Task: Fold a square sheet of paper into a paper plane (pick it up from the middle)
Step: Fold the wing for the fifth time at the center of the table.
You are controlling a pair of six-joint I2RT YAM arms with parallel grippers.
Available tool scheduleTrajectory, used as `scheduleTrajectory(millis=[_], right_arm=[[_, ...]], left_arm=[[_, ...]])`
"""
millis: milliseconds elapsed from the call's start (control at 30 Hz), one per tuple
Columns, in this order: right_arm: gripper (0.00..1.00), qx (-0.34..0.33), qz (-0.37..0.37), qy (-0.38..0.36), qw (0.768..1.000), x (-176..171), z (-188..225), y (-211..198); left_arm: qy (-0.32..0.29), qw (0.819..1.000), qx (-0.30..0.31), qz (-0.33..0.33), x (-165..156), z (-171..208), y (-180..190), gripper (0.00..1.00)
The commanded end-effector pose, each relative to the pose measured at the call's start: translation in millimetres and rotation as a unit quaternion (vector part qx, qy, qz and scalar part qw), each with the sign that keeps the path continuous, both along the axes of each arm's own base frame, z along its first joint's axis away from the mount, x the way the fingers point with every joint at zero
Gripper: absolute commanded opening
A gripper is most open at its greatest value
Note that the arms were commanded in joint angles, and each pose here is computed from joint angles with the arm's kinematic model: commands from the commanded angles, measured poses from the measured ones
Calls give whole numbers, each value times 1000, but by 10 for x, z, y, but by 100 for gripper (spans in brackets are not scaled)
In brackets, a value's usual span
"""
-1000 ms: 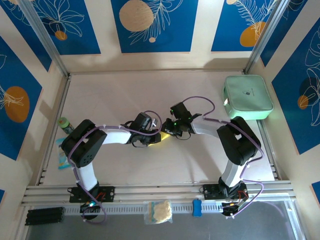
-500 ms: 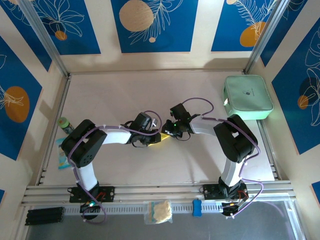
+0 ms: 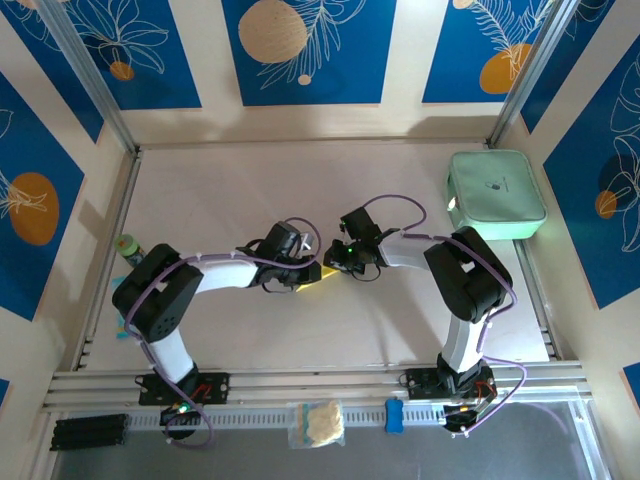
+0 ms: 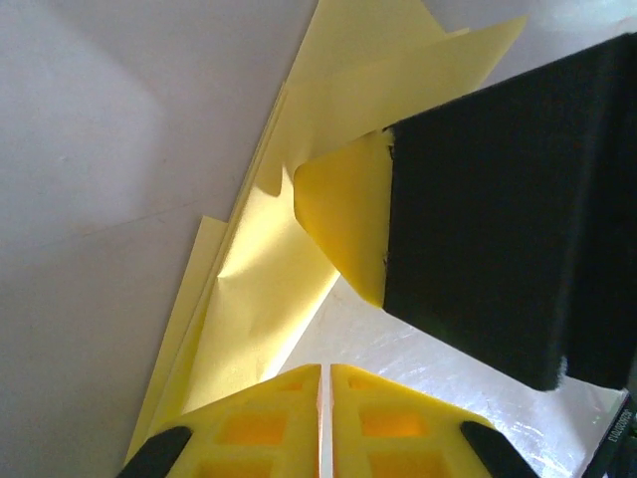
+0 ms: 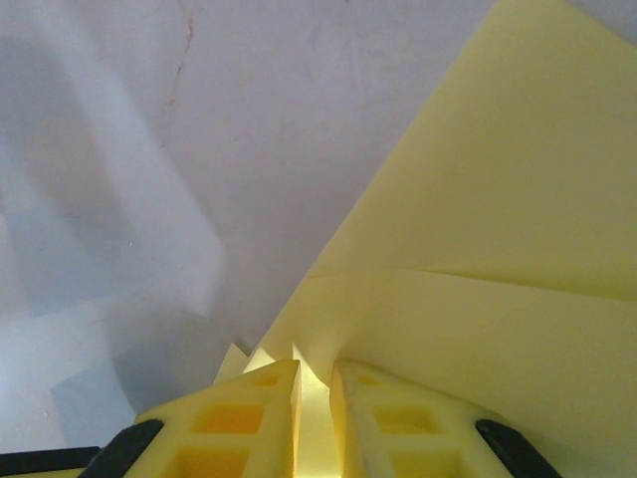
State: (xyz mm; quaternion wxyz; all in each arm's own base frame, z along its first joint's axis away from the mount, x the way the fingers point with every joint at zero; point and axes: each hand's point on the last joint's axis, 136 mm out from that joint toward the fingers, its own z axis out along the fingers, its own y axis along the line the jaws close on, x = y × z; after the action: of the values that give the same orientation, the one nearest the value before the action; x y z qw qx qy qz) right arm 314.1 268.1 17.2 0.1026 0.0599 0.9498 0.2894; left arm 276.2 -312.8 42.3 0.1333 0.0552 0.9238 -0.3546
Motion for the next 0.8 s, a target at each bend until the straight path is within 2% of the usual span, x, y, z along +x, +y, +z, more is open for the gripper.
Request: scheduleTrajectory(millis=[0,433,767], right_arm=[[19,-59,-2,37,998,-168,-362,-255],[18,-68,0,44,997,-184,-407,-282],[18,-85,2,54,995,-222,-477,-346]], left_arm=[[7,1000,14,9,40,-23,75,12],[37,998,47,10,-77,-337,222,11],[44,998,44,26,-119,-489,367,12]])
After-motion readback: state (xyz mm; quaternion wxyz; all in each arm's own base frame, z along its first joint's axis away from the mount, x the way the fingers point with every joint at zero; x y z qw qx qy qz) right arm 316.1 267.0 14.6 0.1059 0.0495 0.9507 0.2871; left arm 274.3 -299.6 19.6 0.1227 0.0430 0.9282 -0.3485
